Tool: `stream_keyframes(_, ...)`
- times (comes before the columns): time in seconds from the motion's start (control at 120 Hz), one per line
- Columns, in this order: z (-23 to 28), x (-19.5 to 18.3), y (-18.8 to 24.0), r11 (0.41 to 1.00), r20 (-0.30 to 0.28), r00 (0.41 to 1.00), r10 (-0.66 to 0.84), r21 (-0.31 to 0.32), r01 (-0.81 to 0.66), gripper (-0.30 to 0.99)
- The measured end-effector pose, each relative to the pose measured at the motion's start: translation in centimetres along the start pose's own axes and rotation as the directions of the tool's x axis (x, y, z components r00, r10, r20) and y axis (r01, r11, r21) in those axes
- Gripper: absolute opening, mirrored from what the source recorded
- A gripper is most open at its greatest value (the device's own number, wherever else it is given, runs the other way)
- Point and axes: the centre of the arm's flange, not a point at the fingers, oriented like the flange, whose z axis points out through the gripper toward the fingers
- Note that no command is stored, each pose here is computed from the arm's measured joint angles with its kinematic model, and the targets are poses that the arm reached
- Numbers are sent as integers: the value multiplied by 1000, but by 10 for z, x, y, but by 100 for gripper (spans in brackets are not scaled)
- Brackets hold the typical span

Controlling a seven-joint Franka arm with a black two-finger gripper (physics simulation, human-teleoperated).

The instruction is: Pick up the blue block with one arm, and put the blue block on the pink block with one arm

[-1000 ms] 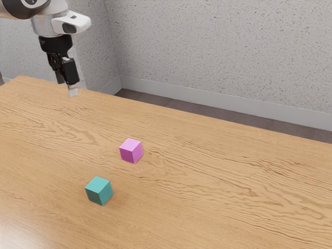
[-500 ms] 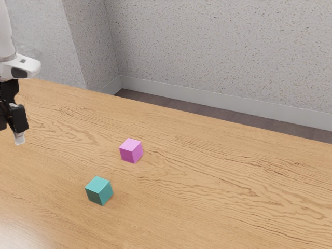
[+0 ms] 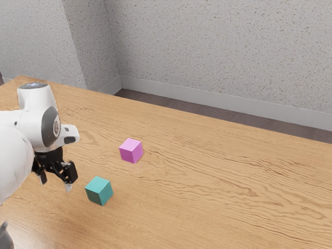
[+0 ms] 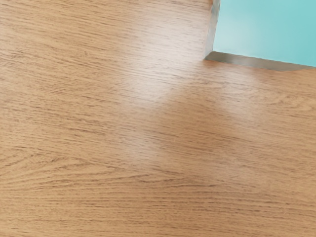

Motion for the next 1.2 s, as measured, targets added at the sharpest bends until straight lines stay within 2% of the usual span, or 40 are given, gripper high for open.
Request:
stream_keyframes(0.05,7,7,2,1000,-29,1000,-9,-5,9,69)
stream_keyframes(0.117,10,23,23,999,-77,996,37,37,-34,69)
stream_keyframes(0.15,11,31,32,998,-112,992,53,40,-49,69)
stream_keyframes(0.242,12,43,41,999,-217,975,42,-20,-48,69)
stream_keyframes(0.375,20,48,42,996,-258,965,48,-62,-66,69)
stream_keyframes(0.5,24,48,38,991,-244,966,90,-78,-112,69)
stream_keyframes(0.708,50,49,39,979,-180,969,171,-84,-188,69)
stream_keyframes(0.917,45,70,45,965,-199,953,230,-82,-250,69)
stream_keyframes(1.2,62,79,56,966,-174,959,223,-94,-242,69)
